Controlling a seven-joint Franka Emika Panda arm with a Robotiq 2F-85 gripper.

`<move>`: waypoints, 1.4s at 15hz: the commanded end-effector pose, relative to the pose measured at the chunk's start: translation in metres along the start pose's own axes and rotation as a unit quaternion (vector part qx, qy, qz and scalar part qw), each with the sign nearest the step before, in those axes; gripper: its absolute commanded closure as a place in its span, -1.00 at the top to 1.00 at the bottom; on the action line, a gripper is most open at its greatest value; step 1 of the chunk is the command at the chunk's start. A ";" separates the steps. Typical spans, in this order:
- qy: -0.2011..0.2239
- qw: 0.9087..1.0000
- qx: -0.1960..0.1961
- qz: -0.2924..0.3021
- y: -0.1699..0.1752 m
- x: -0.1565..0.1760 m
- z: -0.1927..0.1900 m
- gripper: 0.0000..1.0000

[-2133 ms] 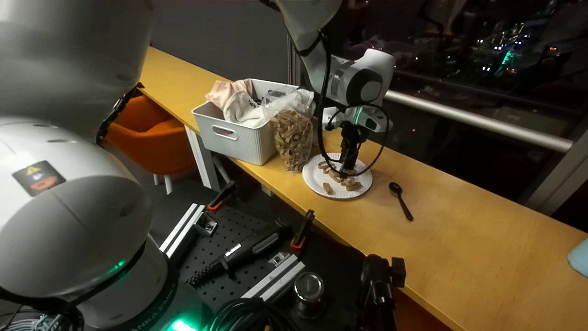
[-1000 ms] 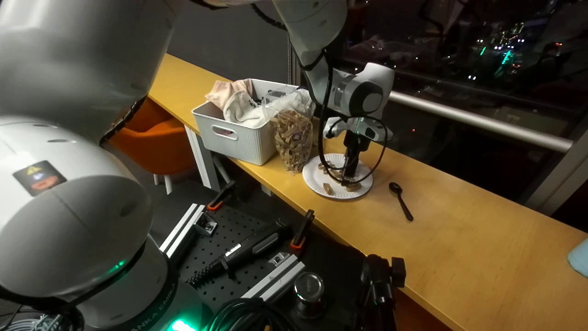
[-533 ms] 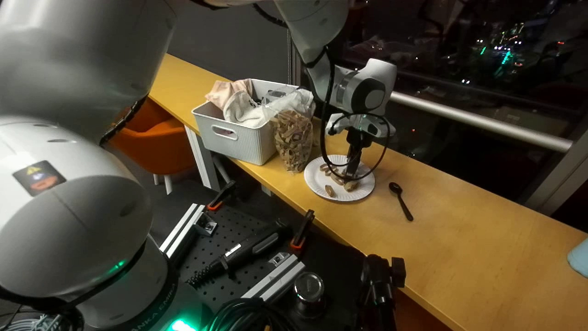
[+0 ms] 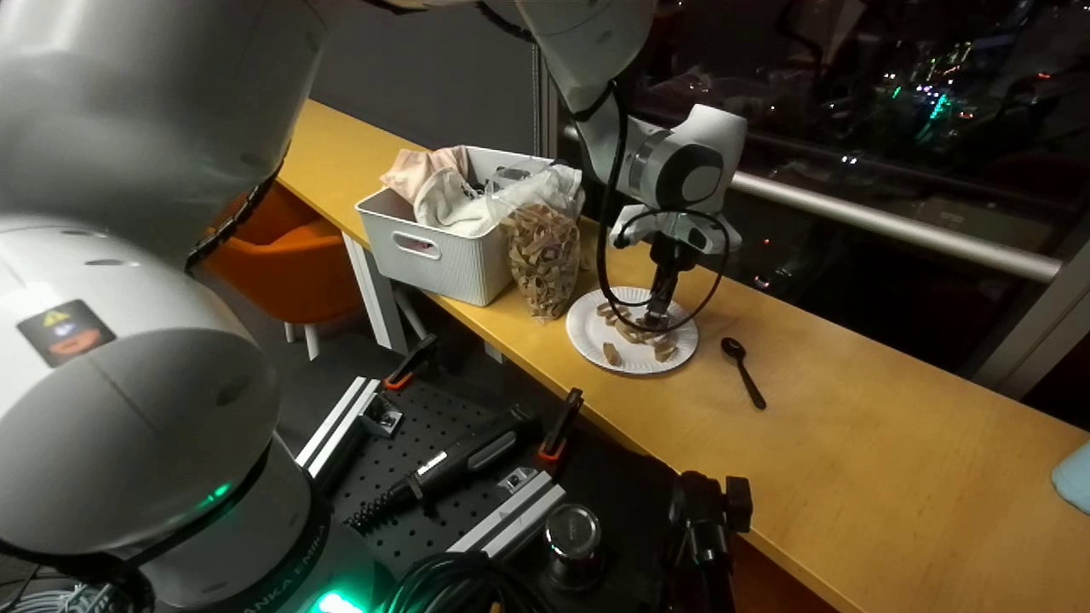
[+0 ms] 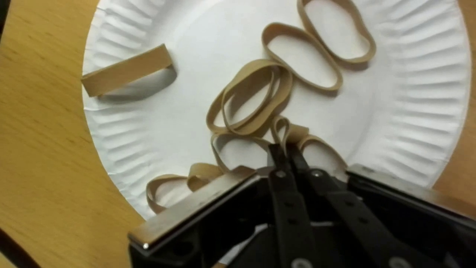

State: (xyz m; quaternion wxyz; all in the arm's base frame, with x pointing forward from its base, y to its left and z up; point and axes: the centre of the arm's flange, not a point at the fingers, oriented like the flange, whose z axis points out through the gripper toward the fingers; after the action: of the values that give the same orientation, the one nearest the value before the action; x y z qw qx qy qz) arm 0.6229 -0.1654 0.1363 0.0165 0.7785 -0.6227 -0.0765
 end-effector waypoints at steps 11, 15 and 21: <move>0.000 0.994 0.095 -0.061 0.082 -0.031 -0.129 -0.98; 0.023 0.982 0.145 -0.119 0.094 -0.053 -0.201 -0.98; 0.047 0.940 0.199 -0.273 0.060 -0.122 -0.288 -0.98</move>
State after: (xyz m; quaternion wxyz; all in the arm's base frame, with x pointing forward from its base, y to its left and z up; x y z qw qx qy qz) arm 0.5696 -0.1153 0.4124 -0.1126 0.8815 -0.4520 0.0769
